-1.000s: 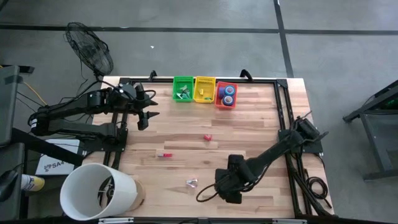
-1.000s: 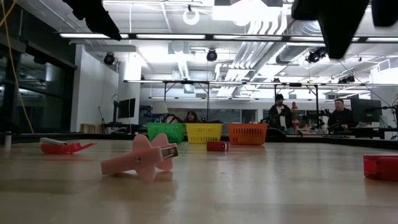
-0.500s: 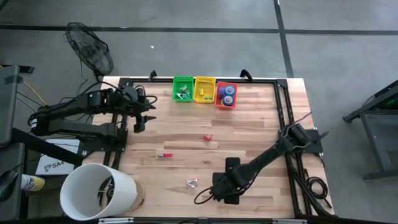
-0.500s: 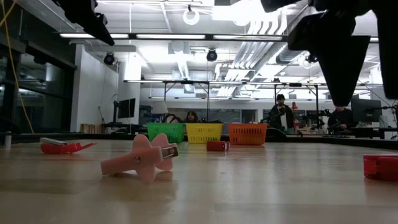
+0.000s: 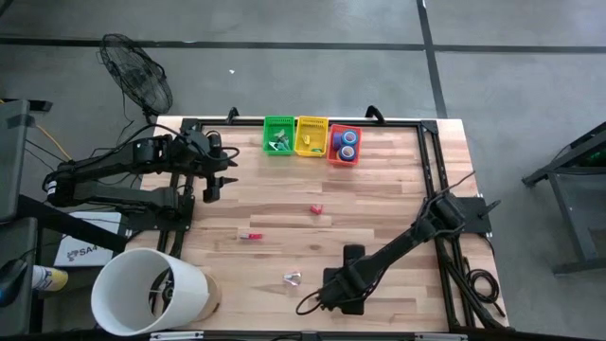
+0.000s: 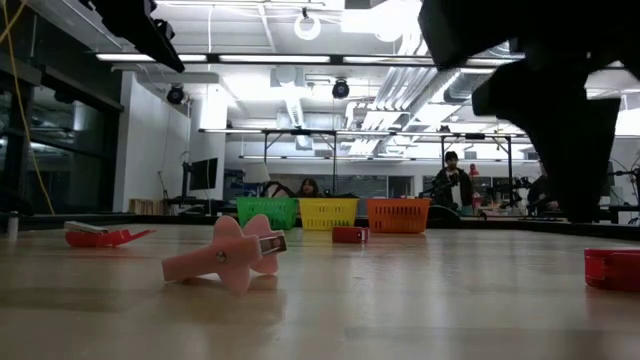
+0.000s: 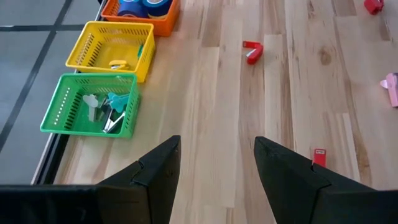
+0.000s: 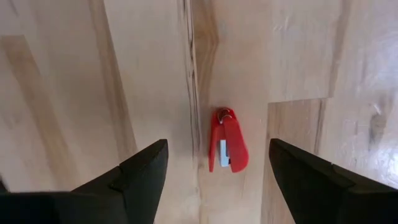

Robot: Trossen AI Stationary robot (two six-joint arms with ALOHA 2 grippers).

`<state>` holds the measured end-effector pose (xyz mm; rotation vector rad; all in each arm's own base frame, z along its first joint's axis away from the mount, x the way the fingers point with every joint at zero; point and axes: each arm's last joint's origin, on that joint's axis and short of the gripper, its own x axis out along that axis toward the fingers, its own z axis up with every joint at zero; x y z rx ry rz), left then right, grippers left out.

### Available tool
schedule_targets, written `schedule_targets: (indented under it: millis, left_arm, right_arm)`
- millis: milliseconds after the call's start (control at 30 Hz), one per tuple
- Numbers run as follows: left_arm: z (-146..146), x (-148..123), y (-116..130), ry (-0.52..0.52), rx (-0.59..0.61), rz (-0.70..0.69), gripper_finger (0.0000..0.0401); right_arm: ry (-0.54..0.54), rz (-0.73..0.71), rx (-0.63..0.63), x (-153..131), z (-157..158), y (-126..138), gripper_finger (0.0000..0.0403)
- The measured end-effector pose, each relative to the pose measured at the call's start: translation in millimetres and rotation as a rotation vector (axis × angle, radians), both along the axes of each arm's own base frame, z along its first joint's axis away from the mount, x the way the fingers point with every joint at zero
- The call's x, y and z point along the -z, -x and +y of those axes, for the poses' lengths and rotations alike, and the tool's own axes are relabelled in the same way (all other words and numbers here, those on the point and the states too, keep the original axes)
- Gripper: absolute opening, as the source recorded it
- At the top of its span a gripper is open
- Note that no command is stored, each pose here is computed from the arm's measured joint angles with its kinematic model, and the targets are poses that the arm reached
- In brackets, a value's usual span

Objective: Pick and place Stapler, Stapler remover, tape
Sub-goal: Put the bottom red stapler into the yellow bin

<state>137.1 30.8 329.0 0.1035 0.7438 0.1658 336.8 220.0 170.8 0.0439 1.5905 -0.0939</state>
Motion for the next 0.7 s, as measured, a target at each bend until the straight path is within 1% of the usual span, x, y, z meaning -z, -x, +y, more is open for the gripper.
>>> schedule_targets:
  millis: [233, 367, 567, 700]
  left_arm:
    - [0.0, 0.0, 0.0, -0.004, 0.005, 0.001, 0.0199]
    - [0.0, 0.0, 0.0, -0.005, 0.006, 0.001, 0.0199]
    - [-0.1, 0.0, 0.0, -0.015, 0.019, 0.004, 0.0199]
    - [-0.2, 0.6, 0.5, -0.014, 0.019, 0.012, 0.0199]
  right_arm:
    - [0.024, 0.027, -0.032, 13.5, 2.3, -1.0, 0.027]
    - [0.015, 0.04, -0.045, 19.6, 2.9, -1.5, 0.0261]
    - [-0.073, 0.069, 0.012, 41.5, -0.1, 5.9, 0.0242]
    - [-0.086, 0.056, 0.03, 49.6, 0.4, 9.6, 0.0228]
